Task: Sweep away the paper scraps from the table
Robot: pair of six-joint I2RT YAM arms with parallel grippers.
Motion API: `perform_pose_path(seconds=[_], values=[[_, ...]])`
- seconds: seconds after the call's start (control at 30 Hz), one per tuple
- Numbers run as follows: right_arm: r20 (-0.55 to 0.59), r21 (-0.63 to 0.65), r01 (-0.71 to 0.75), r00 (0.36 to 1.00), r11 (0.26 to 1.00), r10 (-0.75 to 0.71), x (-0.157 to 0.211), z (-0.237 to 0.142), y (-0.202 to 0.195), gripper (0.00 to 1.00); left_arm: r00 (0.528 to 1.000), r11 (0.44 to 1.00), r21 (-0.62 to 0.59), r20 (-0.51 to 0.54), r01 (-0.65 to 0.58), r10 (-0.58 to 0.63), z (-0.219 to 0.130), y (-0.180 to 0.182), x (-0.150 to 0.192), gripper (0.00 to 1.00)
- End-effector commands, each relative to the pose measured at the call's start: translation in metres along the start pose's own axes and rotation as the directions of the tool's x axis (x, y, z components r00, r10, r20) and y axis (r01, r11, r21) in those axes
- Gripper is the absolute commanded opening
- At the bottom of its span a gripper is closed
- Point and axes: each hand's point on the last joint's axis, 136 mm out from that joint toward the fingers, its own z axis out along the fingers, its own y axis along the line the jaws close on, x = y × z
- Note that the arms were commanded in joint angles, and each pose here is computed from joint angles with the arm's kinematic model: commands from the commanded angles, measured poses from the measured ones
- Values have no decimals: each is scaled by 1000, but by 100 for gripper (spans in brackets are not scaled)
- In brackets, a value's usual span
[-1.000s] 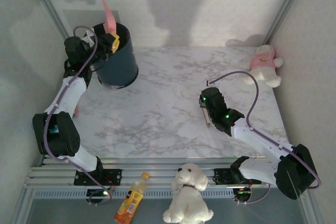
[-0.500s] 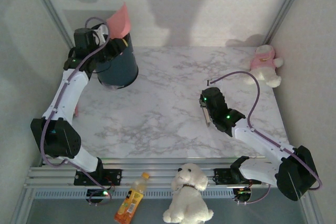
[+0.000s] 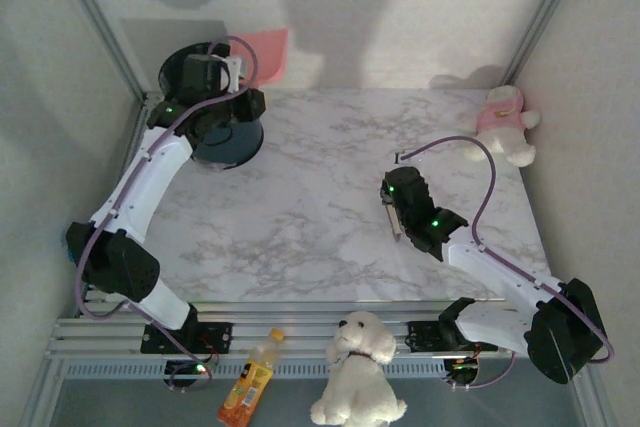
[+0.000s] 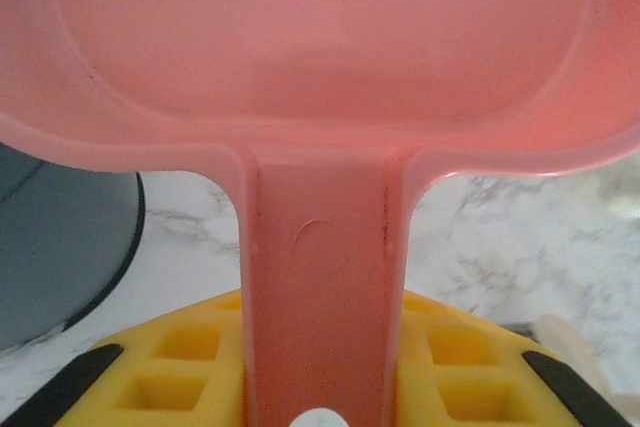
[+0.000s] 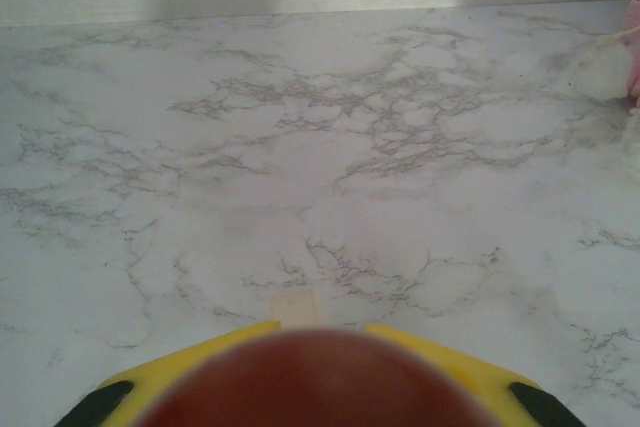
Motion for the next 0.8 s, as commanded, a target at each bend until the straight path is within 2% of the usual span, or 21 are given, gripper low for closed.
perform_pose_path(seconds=[0.0,0.33,0.57,0.77], values=[[39,24,-10,999,1000,9,-9,-6,-6,0,986,985,-74,-54,-159,155,3,-3,11,0],[37,44,3,999,999,-5,-9,-7,-10,0,908,930,-72,-255,-360,332,34,-20,65,0],[32,53,9,999,999,-11,-7,-7,-12,0,797,863,42,-364,-504,483,52,-49,114,0],[31,62,13,999,998,-15,-6,-8,-15,0,705,828,173,-451,-533,548,65,-63,161,0]])
